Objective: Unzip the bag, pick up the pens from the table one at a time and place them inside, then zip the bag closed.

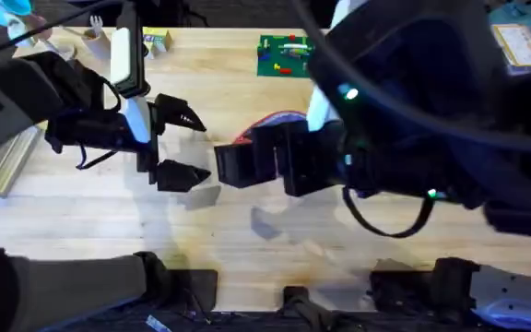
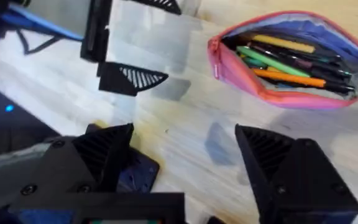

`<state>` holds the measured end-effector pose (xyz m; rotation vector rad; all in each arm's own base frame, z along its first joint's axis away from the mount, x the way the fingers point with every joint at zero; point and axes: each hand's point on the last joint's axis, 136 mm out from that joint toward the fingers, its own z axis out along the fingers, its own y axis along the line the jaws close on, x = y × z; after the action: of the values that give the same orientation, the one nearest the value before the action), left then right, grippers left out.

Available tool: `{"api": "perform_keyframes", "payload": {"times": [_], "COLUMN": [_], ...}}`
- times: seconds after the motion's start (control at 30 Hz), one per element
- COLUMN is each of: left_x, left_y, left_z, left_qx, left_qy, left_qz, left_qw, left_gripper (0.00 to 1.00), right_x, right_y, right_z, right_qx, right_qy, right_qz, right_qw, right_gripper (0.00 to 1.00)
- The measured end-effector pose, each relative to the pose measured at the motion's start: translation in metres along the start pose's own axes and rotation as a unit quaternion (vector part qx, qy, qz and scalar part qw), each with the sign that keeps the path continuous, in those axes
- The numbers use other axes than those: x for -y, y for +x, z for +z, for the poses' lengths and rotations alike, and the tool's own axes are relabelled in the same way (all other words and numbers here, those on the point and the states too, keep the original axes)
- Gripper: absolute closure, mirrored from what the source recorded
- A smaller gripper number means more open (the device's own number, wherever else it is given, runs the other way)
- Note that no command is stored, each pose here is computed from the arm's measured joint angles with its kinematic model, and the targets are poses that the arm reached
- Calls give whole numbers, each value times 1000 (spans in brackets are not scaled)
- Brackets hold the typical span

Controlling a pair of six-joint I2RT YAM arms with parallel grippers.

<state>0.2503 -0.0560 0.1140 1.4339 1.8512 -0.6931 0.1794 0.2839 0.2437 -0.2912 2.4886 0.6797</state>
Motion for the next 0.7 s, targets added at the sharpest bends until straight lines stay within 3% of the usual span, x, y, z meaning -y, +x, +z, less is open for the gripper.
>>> {"api": "perform_keyframes", "payload": {"times": [0.7], "left_x": [0], "left_y": [0], "left_z": [0], "left_qx": [0], "left_qy": [0], "left_qz": [0], "left_qw": [1000], "left_gripper": [7], "right_x": [5], "right_y": [-1], "right_z": [19], "right_qx": [14], "right_qy": [41], "right_qz": [13], "right_qw": [999], "right_gripper": [3]}}
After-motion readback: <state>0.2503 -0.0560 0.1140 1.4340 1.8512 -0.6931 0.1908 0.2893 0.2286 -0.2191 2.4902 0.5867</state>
